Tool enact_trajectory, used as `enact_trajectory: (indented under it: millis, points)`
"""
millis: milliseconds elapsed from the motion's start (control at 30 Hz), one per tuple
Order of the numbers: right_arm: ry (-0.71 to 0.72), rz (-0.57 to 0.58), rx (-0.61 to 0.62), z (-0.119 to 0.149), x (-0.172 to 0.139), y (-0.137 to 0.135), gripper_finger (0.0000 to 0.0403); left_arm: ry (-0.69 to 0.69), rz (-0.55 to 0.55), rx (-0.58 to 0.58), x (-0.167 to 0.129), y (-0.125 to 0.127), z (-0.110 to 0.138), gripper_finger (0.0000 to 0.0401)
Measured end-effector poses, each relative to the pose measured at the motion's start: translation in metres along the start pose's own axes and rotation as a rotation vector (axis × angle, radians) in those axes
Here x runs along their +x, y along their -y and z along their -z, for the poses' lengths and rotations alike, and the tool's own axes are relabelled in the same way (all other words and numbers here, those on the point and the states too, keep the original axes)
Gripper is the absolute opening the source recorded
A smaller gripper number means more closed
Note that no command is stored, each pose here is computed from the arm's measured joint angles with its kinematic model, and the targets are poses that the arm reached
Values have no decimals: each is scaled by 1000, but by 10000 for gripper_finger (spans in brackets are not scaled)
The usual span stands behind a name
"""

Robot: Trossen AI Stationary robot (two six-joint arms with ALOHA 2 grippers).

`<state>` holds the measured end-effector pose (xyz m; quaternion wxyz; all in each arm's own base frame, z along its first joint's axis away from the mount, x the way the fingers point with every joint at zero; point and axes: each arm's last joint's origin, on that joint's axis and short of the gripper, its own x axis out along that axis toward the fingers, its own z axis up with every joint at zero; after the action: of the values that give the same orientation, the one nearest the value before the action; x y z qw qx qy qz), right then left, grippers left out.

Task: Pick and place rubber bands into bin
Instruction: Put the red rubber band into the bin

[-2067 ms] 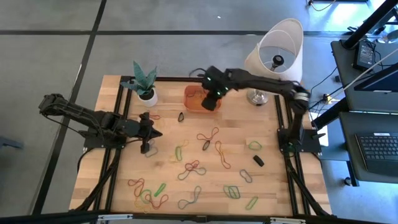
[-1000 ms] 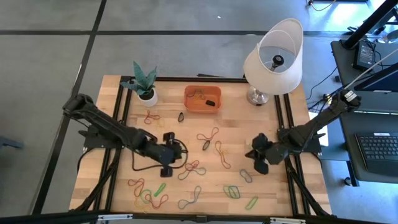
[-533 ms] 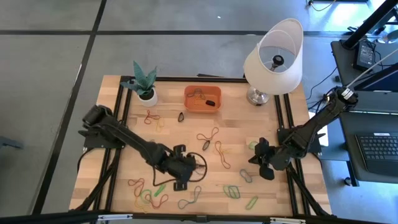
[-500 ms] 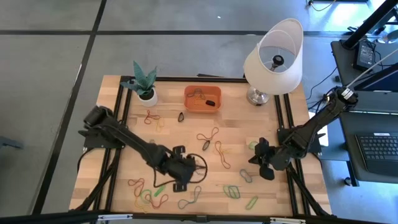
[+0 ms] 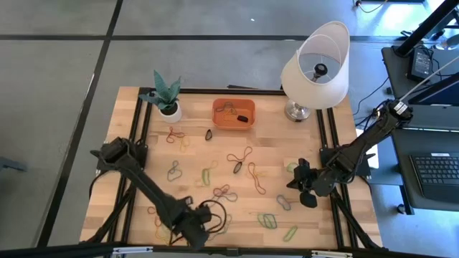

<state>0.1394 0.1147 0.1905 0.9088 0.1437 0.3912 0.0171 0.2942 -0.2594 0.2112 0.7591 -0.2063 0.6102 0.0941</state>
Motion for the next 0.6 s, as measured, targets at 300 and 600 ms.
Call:
enact_trajectory:
  millis: [300,600]
  points:
    - [1,2,-2,0,0,0,6,-90,-120,-412,41,2,29,93]
    - [38,35,1,-1,0,1,6,-137,-176,-464,63,1,33,122]
